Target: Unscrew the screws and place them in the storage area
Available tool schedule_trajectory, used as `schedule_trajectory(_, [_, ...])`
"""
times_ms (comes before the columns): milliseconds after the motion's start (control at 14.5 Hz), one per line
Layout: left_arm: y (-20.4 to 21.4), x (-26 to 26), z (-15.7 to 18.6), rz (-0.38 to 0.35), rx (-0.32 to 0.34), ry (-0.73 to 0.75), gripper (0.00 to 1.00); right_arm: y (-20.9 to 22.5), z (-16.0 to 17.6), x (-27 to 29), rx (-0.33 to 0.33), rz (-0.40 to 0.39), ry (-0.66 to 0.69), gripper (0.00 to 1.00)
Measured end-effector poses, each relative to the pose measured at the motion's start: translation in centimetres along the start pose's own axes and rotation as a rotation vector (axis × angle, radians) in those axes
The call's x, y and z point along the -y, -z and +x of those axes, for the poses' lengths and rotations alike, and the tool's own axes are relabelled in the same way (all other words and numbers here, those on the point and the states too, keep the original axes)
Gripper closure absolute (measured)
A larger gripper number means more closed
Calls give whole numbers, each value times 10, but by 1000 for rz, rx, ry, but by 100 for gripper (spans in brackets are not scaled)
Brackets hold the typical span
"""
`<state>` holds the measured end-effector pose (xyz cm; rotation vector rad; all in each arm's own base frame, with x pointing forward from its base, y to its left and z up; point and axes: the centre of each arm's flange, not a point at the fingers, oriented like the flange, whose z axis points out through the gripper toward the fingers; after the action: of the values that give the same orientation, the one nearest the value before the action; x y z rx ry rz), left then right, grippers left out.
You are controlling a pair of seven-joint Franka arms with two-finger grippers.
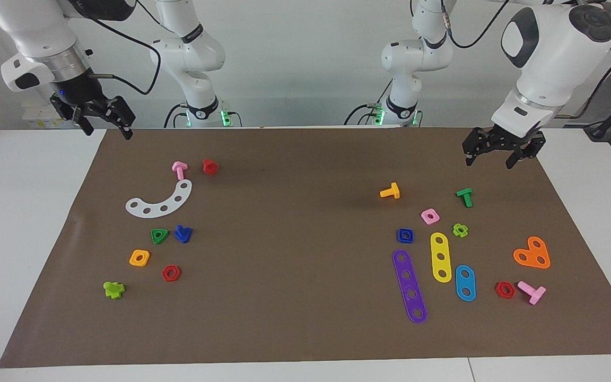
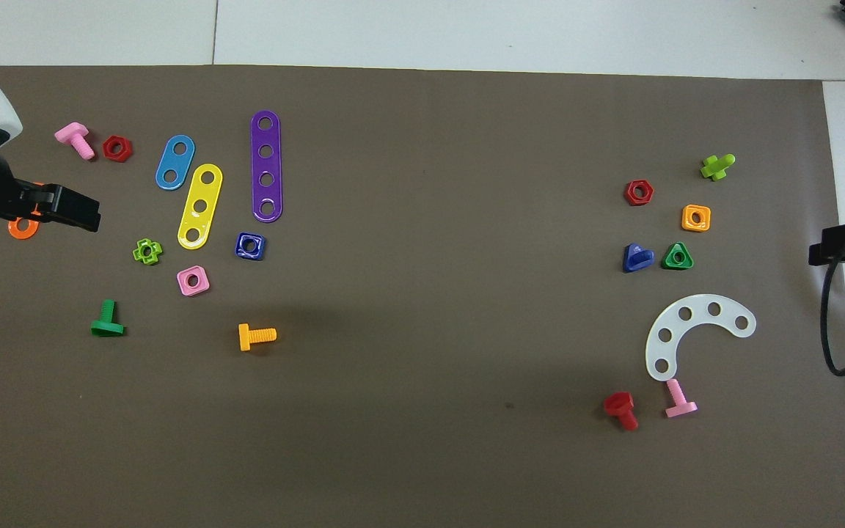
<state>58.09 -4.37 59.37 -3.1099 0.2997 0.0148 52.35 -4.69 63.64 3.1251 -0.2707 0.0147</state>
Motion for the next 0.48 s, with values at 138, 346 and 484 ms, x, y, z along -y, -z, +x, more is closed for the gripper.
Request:
schedule_trajectory(138, [0, 0, 0, 0, 0, -1, 0, 0, 0, 4, -1, -14, 10, 0])
schedule_trajectory(346, [0, 0, 0, 0, -2, 0, 0, 0, 0, -1, -1, -14, 2, 0])
schedule_trajectory(484, [1, 1, 1, 1, -13, 1, 0, 0, 0, -3, -1, -13, -2, 0])
